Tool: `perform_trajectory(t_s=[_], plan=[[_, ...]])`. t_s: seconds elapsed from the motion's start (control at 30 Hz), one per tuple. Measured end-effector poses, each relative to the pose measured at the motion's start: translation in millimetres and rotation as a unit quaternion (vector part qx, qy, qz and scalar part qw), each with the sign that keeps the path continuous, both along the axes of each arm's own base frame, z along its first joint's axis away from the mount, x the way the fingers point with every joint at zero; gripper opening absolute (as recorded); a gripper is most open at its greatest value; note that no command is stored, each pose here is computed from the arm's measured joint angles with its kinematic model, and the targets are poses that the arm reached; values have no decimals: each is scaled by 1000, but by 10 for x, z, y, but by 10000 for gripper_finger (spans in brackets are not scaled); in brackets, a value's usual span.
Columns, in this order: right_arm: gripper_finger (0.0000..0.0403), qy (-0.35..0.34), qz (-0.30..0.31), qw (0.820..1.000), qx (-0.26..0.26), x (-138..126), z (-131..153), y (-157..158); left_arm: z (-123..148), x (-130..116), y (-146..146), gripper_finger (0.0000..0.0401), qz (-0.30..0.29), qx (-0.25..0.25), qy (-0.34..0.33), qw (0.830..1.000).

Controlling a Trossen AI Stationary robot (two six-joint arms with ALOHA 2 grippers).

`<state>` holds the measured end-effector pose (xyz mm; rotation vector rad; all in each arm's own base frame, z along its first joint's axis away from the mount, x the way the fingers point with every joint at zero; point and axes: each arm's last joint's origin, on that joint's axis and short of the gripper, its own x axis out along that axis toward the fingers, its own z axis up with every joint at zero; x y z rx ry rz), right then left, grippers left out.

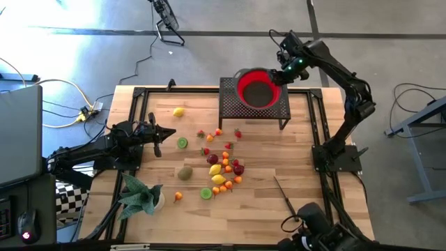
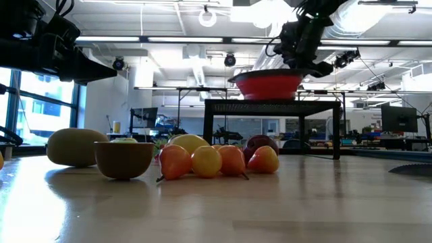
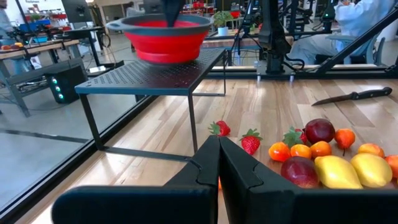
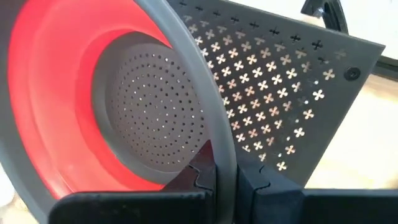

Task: Pick & Place Fruit
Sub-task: Put the strainer on the shelf

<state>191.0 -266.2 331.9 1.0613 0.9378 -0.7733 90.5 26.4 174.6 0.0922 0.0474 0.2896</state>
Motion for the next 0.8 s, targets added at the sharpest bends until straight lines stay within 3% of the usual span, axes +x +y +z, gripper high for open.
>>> perform_trajectory(t_s=[0.3, 0.5, 0.8], plan=[[10, -46, 12, 999, -5, 70, -37, -65, 0, 0, 0, 0, 0, 0, 0, 1000], [10, -33, 4, 999, 23, 120, -194, -149, 0, 0, 0, 0, 0, 1, 0, 1000], [24, -27, 8, 999, 21, 102, -214, -172, 0, 0, 0, 0, 0, 1, 0, 1000]])
